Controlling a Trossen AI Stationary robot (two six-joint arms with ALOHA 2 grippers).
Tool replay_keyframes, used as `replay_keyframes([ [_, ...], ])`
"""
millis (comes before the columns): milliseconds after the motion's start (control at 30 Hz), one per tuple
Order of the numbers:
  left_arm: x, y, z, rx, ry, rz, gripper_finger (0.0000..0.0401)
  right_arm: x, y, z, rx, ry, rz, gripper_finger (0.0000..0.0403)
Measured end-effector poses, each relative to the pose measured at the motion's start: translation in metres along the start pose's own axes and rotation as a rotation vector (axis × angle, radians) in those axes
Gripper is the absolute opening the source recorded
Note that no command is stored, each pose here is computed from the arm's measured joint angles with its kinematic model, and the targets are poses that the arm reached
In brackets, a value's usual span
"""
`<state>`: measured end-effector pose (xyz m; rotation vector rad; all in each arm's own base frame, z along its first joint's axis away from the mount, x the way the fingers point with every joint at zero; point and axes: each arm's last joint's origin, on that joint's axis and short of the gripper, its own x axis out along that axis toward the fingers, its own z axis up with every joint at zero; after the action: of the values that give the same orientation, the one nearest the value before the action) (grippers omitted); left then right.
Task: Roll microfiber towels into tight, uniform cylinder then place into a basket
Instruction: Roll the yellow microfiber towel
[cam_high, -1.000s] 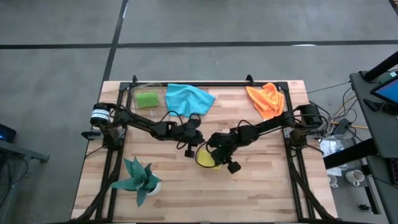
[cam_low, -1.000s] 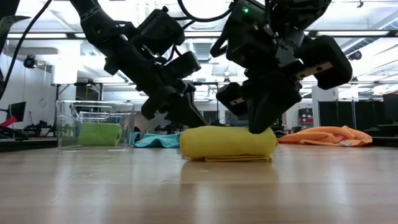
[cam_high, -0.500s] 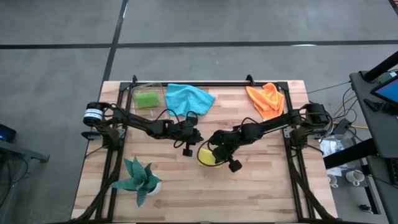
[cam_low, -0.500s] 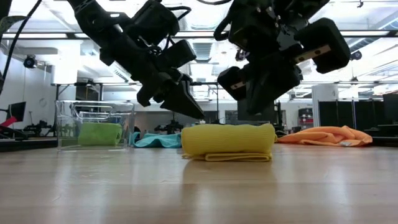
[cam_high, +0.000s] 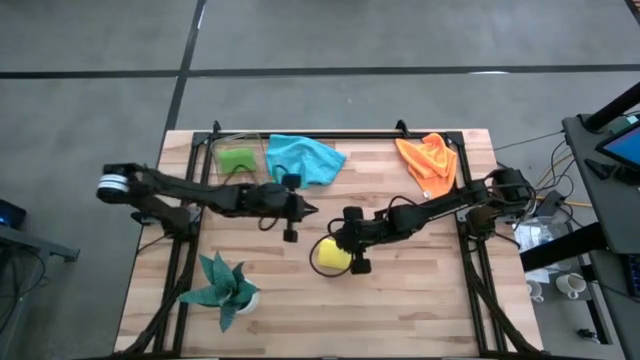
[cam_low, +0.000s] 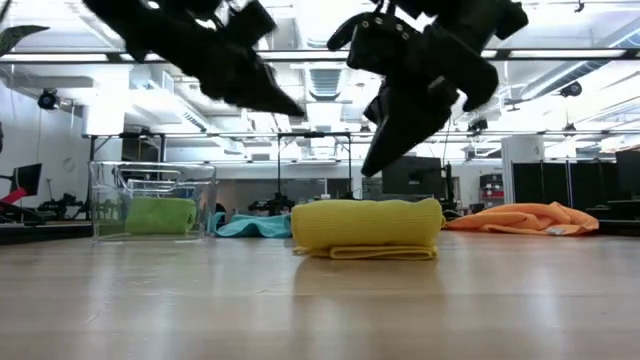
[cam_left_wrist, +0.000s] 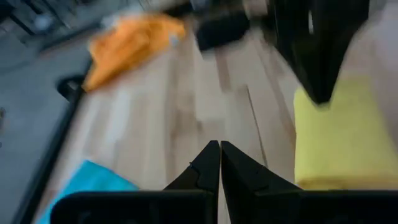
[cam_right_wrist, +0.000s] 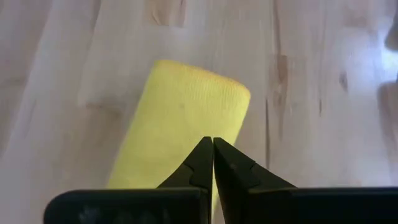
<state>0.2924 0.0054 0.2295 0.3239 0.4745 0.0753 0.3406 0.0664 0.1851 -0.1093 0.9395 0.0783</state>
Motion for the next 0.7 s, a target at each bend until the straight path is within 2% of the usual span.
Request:
replay_keyframes([
  [133,-0.025,0.002,-0.005,-0.070,-0.141,0.038,0.0000,0.003,0.003,0.002,0.079,0.009,0.006,0.0009],
  [267,-0.040,-0.001,-0.021,-0.164,-0.231,0.053,0.0000,0.009,0.004,0.002,0.158,0.020,0.040,0.0009],
  [467,-0.051,-0.004,-0.038,-0.224,-0.264,0.054,0.0000,0.018,0.007,0.001,0.240,0.028,0.082,0.0009],
  [700,-0.053,-0.004,-0.038,-0.228,-0.276,0.057,0.0000,0.018,0.017,-0.001,0.299,0.028,0.100,0.0009],
])
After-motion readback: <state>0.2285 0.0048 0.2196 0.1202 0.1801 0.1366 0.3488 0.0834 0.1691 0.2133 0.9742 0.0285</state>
